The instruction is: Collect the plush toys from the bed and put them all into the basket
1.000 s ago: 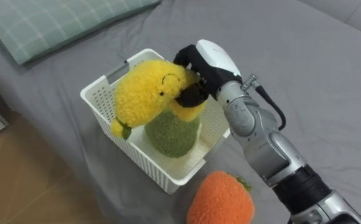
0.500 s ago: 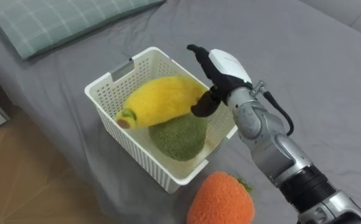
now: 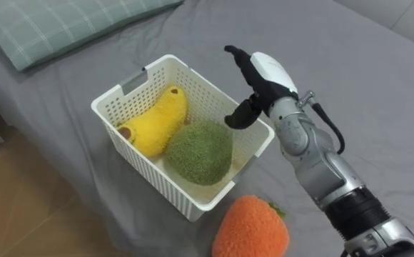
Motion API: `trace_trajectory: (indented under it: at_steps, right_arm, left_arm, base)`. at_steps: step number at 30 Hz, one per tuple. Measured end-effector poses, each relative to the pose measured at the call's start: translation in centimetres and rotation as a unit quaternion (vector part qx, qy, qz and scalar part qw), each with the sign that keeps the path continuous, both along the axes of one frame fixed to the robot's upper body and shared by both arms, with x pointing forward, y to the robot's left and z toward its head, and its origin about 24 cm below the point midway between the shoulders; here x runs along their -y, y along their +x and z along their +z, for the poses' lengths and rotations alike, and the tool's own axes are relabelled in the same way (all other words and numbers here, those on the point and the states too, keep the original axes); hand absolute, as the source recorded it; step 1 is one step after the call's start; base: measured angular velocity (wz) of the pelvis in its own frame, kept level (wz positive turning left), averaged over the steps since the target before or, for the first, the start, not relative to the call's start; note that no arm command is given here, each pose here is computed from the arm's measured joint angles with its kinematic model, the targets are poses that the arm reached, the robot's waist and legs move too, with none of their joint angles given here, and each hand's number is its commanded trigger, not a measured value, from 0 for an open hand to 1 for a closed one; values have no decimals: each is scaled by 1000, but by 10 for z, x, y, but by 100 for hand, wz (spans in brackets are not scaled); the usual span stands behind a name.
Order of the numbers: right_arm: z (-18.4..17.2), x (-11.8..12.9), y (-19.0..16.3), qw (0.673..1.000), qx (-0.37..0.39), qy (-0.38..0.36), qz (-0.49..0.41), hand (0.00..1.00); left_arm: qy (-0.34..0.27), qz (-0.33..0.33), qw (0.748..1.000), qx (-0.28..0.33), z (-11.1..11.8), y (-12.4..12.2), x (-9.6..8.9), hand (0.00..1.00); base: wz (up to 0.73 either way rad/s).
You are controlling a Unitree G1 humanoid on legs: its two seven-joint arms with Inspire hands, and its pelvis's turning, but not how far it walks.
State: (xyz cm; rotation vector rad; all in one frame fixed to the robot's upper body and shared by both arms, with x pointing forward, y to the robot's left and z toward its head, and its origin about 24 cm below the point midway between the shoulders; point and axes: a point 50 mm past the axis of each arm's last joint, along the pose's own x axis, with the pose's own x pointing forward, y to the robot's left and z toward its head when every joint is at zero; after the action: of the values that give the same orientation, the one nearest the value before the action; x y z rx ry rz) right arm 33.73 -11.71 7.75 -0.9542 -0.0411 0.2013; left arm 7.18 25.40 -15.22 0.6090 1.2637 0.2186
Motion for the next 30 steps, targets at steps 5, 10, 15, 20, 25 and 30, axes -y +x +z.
trace_trajectory:
  at_steps: [5,10,15,20,25,30]
  right_arm:
    - [9,2,1,999,18,31,-8,0]
    - [20,2,-2,996,37,77,-1,0]
    - [11,8,-9,996,23,91,-11,0]
    - [9,13,-18,993,15,120,-9,0]
    - [4,19,-35,989,11,145,-8,0]
    - [-8,21,-55,987,-16,157,-1,0]
  left_arm:
    - [3,1,1000,0,0,-1,1,0]
    - [7,6,1000,-7,-1,-8,0,0]
    - [2,20,1000,-17,-3,-18,2,0]
    - [-2,20,1000,-17,-4,-19,5,0]
    - [-4,19,1000,-15,-4,-19,6,0]
    - [-14,31,999,-11,-6,-19,11,0]
  base:
    - [-3]
    - [-14]
    - [-10]
    - [-20]
    - [-17]
    - [-16]
